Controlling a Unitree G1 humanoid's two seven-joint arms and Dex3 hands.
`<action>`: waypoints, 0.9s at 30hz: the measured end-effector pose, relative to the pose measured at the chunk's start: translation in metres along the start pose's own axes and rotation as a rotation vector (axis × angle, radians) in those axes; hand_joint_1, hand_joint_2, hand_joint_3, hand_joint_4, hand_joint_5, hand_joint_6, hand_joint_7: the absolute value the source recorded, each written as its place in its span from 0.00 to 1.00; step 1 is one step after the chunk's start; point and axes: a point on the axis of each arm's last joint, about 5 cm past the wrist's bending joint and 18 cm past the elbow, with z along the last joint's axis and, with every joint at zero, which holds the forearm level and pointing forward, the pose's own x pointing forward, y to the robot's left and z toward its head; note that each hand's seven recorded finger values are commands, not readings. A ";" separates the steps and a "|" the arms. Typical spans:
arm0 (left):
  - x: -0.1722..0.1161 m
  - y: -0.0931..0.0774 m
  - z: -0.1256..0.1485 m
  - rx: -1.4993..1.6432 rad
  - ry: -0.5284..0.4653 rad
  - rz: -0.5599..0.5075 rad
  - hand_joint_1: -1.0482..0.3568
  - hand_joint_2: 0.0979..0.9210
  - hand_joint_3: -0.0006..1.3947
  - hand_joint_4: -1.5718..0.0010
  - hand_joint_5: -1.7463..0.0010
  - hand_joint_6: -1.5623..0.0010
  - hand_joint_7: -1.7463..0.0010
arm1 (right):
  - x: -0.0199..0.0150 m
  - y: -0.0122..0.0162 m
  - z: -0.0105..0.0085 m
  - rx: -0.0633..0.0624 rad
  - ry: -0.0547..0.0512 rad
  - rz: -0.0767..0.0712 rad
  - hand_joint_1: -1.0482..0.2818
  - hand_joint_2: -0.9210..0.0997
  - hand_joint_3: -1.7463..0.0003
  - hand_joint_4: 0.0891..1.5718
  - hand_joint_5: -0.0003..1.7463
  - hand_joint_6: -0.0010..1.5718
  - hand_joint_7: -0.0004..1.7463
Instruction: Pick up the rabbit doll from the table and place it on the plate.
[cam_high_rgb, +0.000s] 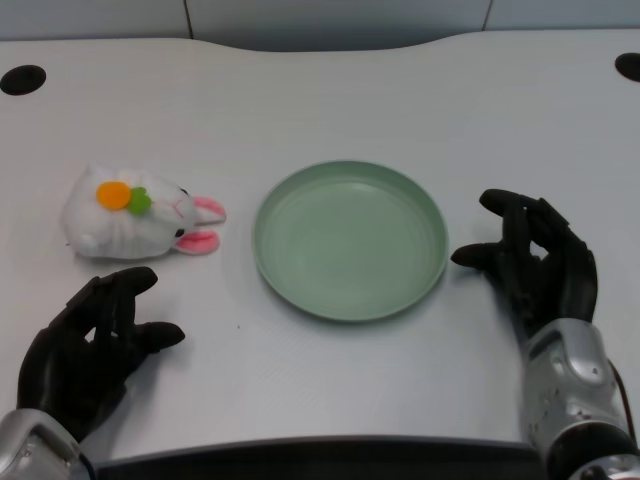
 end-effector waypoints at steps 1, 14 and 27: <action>0.000 0.000 0.000 0.000 0.000 0.000 0.45 1.00 0.39 0.82 0.02 0.76 0.29 | 0.0000 0.0000 0.0000 0.000 0.000 0.000 0.49 0.00 0.75 0.46 0.74 0.43 0.56; 0.000 0.000 0.000 -0.003 0.001 0.005 0.45 1.00 0.39 0.81 0.02 0.75 0.29 | 0.0008 0.0018 0.0016 0.001 -0.011 -0.001 0.49 0.00 0.76 0.47 0.74 0.43 0.56; 0.000 0.000 0.001 0.012 -0.021 0.003 0.45 1.00 0.39 0.81 0.02 0.73 0.29 | 0.0004 0.0013 0.0008 0.003 -0.007 0.000 0.48 0.00 0.77 0.48 0.74 0.44 0.55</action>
